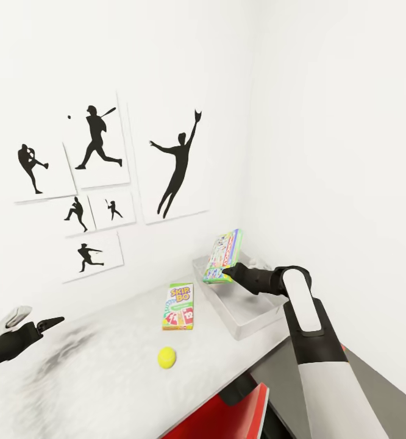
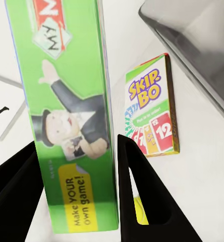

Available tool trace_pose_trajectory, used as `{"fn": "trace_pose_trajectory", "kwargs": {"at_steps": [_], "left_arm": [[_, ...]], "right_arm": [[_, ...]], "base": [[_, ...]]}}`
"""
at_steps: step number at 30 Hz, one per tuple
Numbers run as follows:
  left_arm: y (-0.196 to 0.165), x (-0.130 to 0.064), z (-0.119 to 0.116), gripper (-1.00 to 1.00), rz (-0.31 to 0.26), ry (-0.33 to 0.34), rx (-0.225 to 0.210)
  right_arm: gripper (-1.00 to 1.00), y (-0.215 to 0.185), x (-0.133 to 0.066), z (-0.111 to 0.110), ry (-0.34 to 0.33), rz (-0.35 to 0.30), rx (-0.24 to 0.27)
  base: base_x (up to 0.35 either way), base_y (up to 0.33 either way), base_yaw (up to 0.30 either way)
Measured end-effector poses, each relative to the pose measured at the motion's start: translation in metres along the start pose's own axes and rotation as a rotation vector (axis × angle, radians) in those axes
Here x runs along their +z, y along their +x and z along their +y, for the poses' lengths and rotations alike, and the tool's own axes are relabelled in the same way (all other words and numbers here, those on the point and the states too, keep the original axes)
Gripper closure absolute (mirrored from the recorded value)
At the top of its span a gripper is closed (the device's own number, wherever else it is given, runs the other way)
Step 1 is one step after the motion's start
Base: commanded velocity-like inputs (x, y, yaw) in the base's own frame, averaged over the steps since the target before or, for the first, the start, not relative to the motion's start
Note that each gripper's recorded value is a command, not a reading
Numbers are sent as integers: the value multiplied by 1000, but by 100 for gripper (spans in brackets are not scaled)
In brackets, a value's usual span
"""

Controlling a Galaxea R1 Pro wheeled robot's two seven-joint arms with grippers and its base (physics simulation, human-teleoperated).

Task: Put all the toys in the child's room - the three board games (two on the bed and one on the table), the two jigsaw puzzles on the table, and the tennis ball on the table - inside the toy box on the table in the child's room.

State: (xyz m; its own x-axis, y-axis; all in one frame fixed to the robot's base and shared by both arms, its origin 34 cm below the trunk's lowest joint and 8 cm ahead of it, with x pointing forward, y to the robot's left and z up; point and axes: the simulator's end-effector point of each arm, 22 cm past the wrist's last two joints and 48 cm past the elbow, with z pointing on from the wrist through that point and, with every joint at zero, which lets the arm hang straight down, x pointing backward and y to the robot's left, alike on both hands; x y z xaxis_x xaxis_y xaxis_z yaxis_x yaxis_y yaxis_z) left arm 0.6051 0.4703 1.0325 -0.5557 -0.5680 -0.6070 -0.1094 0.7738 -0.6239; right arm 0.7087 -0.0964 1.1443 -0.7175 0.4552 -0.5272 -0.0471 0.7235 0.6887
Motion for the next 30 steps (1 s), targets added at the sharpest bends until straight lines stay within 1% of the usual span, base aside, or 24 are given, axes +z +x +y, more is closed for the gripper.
{"fn": "trace_pose_trajectory", "kwargs": {"at_steps": [7,14,30], "left_arm": [[0,0,0,-100,0,0,0],[0,0,0,-100,0,-1,0],[-1,-1,0,-100,-1,-1,0]], "right_arm": [[100,0,0,0,-1,0,0],[100,0,0,1,-2,1,0],[100,0,0,1,-2,0,1]], "base": [[0,20,-14],[0,41,-87],[0,2,-5]]}}
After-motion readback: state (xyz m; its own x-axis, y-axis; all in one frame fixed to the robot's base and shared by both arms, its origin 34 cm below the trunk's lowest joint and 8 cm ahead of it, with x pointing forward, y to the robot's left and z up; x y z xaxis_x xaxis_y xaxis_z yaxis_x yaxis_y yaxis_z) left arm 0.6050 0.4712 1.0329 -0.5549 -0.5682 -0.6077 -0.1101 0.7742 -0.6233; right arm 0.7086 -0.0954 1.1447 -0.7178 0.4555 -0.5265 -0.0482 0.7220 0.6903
